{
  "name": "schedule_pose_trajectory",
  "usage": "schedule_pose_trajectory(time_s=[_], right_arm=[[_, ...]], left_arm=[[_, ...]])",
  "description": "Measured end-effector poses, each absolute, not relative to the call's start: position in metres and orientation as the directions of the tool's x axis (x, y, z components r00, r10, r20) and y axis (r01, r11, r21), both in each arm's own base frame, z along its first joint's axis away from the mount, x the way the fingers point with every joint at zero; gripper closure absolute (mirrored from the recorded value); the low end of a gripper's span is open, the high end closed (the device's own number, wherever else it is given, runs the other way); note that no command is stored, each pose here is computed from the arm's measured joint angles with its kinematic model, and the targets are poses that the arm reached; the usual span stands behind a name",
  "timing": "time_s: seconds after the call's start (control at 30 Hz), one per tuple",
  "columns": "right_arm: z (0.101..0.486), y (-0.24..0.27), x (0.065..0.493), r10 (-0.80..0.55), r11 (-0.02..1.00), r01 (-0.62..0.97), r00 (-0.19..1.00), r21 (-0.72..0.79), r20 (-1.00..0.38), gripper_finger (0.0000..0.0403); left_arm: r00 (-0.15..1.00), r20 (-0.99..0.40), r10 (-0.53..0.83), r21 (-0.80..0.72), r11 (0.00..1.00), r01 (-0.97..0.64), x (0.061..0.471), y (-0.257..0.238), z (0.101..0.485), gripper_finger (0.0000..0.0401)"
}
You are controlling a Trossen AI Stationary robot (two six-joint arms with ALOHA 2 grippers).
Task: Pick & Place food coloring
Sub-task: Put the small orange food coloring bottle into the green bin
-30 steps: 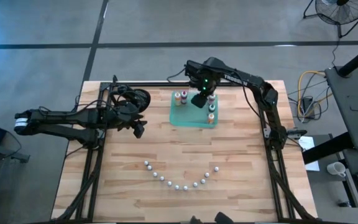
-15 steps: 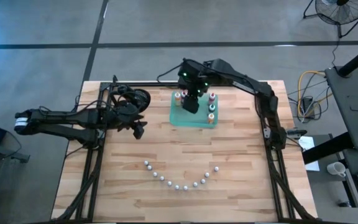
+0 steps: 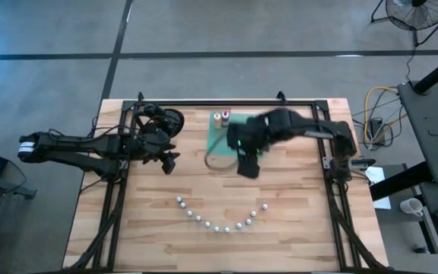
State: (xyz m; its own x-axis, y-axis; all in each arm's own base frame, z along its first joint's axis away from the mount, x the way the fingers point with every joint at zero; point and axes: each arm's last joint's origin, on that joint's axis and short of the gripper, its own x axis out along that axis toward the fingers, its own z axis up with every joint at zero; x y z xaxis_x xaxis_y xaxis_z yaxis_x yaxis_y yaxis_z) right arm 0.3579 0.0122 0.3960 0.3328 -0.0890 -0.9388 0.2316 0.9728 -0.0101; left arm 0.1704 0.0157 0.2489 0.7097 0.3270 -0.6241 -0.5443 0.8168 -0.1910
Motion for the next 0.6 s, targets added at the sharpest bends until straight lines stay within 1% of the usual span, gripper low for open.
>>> schedule_pose_trajectory(time_s=[0.1,0.2,0.33,0.37,0.47,0.53,0.6], right_arm=[[0.386,0.039,0.349,-0.072,0.974,0.227,0.288,-0.005,-0.955,0.0218],[0.368,0.064,0.339,-0.041,0.981,0.193,0.207,0.0,-0.978,0.0218],[0.333,0.099,0.326,0.06,0.997,0.038,0.036,0.062,-0.998,0.0218],[0.323,0.107,0.324,0.068,0.998,0.013,-0.009,0.068,-0.998,0.0218],[0.301,0.12,0.317,0.051,0.998,0.05,-0.093,0.046,-0.994,0.0218],[0.291,0.125,0.313,0.034,0.996,0.087,-0.129,0.023,-0.991,0.0218],[0.283,0.13,0.308,0.02,0.996,0.089,-0.149,0.006,-0.989,0.0218]], left_arm=[[0.7,-0.644,0.31,-0.188,0.822,-0.537,0.169,0.015,0.247,0.0238],[0.696,-0.653,0.299,-0.185,0.828,-0.529,0.169,0.014,0.244,0.0238],[0.682,-0.668,0.298,-0.174,0.828,-0.532,0.167,0.014,0.237,0.0238],[0.678,-0.672,0.298,-0.171,0.828,-0.534,0.167,0.014,0.235,0.0238],[0.663,-0.688,0.296,-0.163,0.827,-0.539,0.165,0.014,0.228,0.0238],[0.658,-0.694,0.293,-0.165,0.824,-0.541,0.165,0.014,0.224,0.0238],[0.655,-0.698,0.291,-0.165,0.824,-0.542,0.164,0.014,0.219,0.0238]])
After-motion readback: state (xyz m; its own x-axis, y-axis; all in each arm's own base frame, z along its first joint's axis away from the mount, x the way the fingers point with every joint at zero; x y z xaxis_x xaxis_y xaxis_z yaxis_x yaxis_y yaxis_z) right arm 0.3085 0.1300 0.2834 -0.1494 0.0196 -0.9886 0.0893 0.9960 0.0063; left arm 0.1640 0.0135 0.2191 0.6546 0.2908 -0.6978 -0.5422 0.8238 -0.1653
